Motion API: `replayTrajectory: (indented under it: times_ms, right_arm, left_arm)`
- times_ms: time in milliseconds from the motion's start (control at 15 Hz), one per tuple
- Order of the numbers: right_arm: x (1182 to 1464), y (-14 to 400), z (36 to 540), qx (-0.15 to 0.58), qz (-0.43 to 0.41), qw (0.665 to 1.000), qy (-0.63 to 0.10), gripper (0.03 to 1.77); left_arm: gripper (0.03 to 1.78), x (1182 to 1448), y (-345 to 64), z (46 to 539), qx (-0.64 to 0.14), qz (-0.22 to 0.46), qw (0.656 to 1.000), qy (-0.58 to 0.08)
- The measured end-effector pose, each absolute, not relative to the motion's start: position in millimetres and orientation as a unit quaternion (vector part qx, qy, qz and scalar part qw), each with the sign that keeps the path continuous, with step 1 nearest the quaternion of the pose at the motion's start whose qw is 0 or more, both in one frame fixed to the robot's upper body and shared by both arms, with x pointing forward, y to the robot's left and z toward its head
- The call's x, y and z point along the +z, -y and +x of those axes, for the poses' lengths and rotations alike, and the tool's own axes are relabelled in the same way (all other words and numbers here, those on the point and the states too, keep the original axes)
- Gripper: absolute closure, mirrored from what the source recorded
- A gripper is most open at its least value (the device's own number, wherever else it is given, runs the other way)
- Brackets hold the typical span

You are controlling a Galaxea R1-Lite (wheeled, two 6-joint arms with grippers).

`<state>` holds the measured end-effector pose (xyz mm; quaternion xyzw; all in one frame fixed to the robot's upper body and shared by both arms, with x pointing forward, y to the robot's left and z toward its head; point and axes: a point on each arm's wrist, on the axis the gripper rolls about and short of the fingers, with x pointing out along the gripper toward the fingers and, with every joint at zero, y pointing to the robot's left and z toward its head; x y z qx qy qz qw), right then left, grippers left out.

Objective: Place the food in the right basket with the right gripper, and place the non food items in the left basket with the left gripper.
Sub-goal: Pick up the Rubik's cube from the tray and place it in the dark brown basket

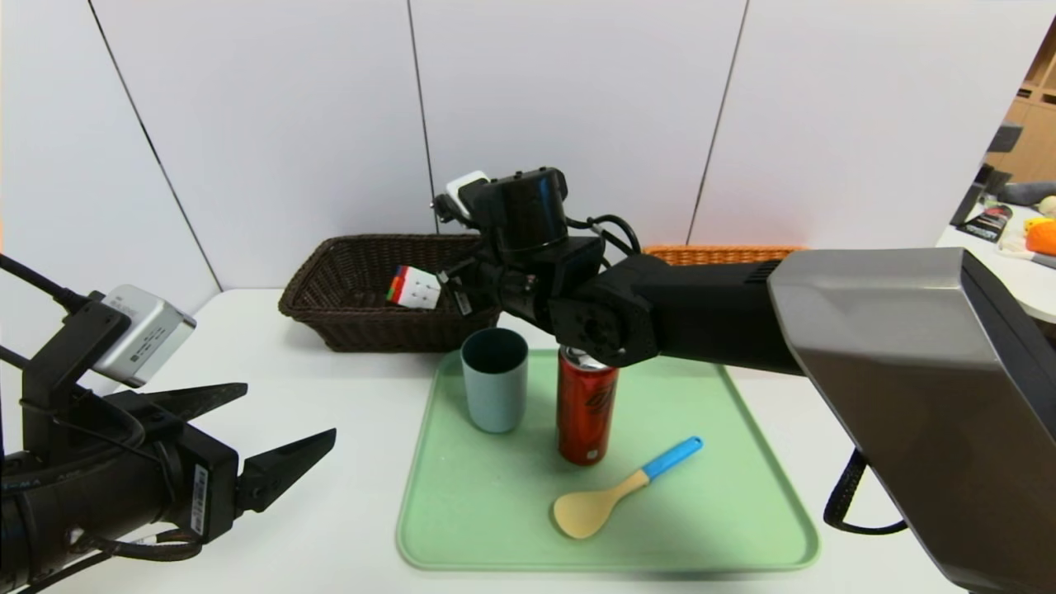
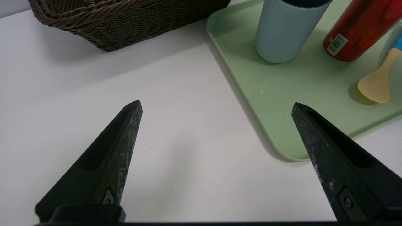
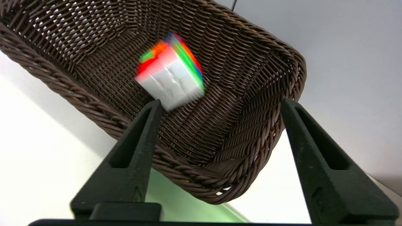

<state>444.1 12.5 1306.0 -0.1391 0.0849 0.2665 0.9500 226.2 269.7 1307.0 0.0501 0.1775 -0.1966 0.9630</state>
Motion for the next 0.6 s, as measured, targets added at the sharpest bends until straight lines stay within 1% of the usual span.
replayTrajectory:
  times_ms: [267, 400, 600]
  right_arm:
    - [1313, -10, 442, 0.266, -0.136, 0.951, -0.080, 0.31]
    - [1324, -6, 439, 0.265, -0.137, 0.952, -0.071, 0.26]
    - [1348, 4, 428, 0.265, -0.136, 0.953, -0.056, 0.21]
  left_arm:
    - [0.12, 1307, -270, 226, -0.197, 0.050, 0.963, -0.178]
    - [0.12, 1307, -270, 226, -0.197, 0.050, 0.963, -0.178]
    - [0.12, 1308, -270, 226, -0.197, 0.050, 0.963, -0.177]
